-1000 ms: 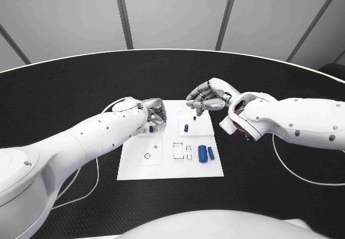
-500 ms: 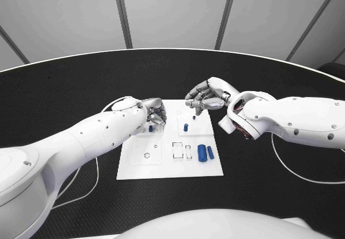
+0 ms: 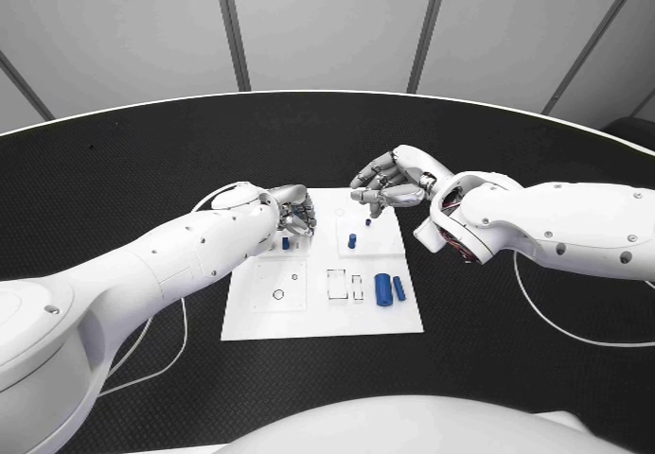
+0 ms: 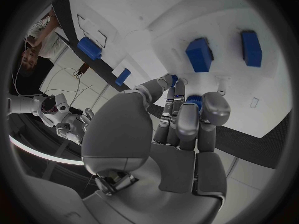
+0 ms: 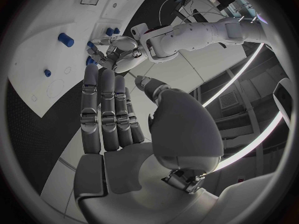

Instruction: Assemble the parts on the task board

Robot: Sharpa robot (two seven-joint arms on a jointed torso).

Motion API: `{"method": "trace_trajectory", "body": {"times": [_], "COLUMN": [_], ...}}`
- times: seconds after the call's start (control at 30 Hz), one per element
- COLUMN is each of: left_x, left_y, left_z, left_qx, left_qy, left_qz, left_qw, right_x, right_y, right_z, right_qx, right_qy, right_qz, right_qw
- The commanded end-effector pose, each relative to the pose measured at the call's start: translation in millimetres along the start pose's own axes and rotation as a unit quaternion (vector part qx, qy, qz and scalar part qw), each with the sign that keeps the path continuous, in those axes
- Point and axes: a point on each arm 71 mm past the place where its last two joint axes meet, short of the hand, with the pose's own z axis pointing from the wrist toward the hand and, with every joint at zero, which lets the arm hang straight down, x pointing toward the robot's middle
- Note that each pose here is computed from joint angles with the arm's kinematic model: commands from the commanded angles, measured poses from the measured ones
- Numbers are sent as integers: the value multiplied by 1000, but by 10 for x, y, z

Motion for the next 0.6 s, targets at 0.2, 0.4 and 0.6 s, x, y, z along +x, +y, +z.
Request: {"method": "trace_trajectory", "body": {"times": [0.2, 0.4, 0.6], "left_x": [4, 3, -14], "left_y": [-11, -9, 19], "left_z": [6, 12, 15], "left_qx": [-1, -4, -8], "left_qy": [2, 2, -3], "left_qz": [0, 0, 1], "left_qw": [1000, 1000, 1000], "right_x": [1, 4, 5], "right_y": [2, 3, 4], "right_z": [1, 4, 7], "right_qx": [0, -1, -1], "right_qy": [0, 0, 0], "right_qz": [0, 0, 0], "right_qw": [1000, 1000, 1000]}}
